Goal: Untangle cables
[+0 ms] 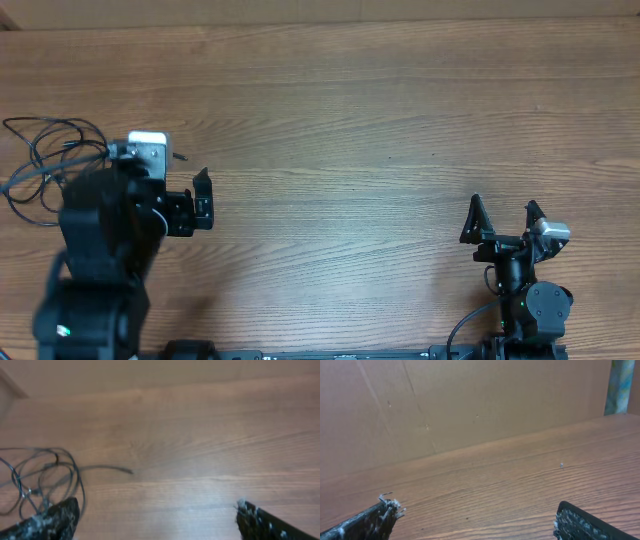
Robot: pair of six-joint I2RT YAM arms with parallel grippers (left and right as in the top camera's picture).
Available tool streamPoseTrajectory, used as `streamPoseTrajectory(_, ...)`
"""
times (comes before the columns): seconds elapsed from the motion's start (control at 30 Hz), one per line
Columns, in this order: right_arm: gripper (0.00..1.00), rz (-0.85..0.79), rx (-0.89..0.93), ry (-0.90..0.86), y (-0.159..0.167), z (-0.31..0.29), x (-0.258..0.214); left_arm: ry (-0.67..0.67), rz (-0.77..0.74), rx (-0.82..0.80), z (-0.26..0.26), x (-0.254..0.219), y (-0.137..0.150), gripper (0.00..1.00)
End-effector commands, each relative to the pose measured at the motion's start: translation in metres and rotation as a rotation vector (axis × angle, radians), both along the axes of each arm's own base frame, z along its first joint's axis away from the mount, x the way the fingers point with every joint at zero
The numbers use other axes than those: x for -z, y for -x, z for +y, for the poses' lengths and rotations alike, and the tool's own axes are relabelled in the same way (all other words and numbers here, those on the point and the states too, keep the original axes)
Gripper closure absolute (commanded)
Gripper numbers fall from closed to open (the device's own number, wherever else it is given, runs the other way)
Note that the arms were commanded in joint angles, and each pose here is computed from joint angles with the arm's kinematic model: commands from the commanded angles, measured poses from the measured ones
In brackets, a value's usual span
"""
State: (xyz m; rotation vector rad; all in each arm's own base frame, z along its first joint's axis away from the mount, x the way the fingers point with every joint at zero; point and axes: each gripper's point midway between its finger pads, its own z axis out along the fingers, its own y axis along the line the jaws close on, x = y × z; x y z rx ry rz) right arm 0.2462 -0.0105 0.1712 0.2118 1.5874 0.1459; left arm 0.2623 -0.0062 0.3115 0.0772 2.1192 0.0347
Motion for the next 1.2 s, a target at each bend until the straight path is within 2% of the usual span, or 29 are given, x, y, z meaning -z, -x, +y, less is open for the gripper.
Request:
streamPoseTrajectory(0.0, 0.0, -0.004, 0.002, 0.007, 0.0, -0.001, 0.002, -0.064, -0.141, 0.0, 0.006, 0.015, -0.004, 0.01)
streamPoseTrajectory(0.07, 0.0, -0.004, 0.002, 0.007, 0.0, -0.001, 0.002, -0.061, -0.281, -0.003, 0.005, 0.019, -0.01, 0.0)
streamPoseTrajectory(0.17, 0.0, -0.004, 0.002, 0.007, 0.0, -0.001, 0.002, -0.07, -0.387, 0.004, 0.005, 0.026, -0.008, 0.0)
streamPoseTrajectory(0.57, 0.0, -0.004, 0.002, 0.007, 0.0, -0.001, 0.002, -0.067, -0.61, -0.004, 0.006, 0.082, 0.015, 0.0)
streamPoseTrajectory(0.73, 0.0, -0.004, 0.002, 0.007, 0.0, -0.001, 0.002, -0.086, -0.616, -0.018, 0.009, 0.1, 0.019, 0.0)
streamPoseTrajectory(1.0, 0.0, -0.004, 0.002, 0.007, 0.0, -0.001, 0.002, -0.086, -0.471, 0.009, 0.005, 0.156, 0.016, 0.0)
streamPoseTrajectory(1.17, 0.0, -0.004, 0.002, 0.007, 0.0, -0.001, 0.002, -0.075, -0.474, 0.043, -0.001, 0.156, 0.016, 0.0)
